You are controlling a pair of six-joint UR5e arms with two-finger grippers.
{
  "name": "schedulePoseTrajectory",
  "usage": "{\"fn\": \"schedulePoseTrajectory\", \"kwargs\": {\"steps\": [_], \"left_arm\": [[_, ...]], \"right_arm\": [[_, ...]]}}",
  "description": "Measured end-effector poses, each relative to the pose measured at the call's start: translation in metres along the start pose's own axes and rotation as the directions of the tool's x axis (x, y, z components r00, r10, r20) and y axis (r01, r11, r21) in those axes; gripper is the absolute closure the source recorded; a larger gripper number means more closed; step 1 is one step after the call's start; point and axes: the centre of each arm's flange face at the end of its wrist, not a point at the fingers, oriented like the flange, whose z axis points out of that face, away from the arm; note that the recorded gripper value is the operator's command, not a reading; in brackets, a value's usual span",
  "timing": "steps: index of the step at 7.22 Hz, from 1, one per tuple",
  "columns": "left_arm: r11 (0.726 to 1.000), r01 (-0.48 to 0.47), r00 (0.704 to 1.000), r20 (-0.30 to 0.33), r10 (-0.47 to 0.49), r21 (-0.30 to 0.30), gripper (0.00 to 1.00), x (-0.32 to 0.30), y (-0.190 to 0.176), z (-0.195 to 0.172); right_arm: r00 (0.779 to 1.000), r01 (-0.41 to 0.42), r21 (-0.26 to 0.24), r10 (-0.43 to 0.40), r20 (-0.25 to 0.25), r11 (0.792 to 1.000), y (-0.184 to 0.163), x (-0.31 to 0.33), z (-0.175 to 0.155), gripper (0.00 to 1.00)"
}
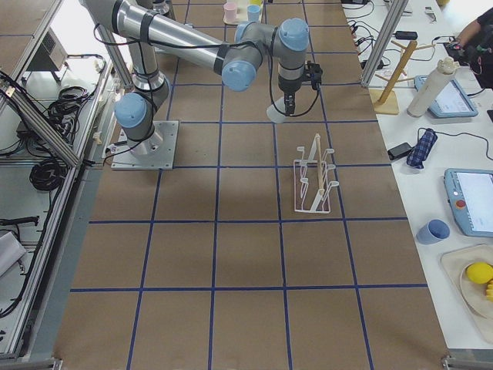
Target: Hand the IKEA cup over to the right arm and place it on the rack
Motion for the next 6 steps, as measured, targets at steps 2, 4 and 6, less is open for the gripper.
{"fn": "schedulePoseTrajectory", "kwargs": {"steps": [2,4,6], "left_arm": [[0.998,0.059,0.997,-0.044,-0.059,0.006,0.00,0.000,0.022,-0.026],[0.996,0.091,0.988,-0.121,-0.091,-0.001,0.00,-0.003,0.026,-0.023],[0.995,0.099,0.987,-0.126,-0.101,-0.016,0.00,-0.005,0.024,-0.014]], "right_arm": [[0.997,-0.017,0.039,0.020,-0.076,0.999,-0.013,0.025,-0.006,0.60],[0.993,-0.048,0.062,0.054,-0.102,0.997,-0.020,0.053,0.003,0.61],[0.993,-0.056,0.069,0.063,-0.104,0.996,-0.026,0.062,0.016,0.61]]}}
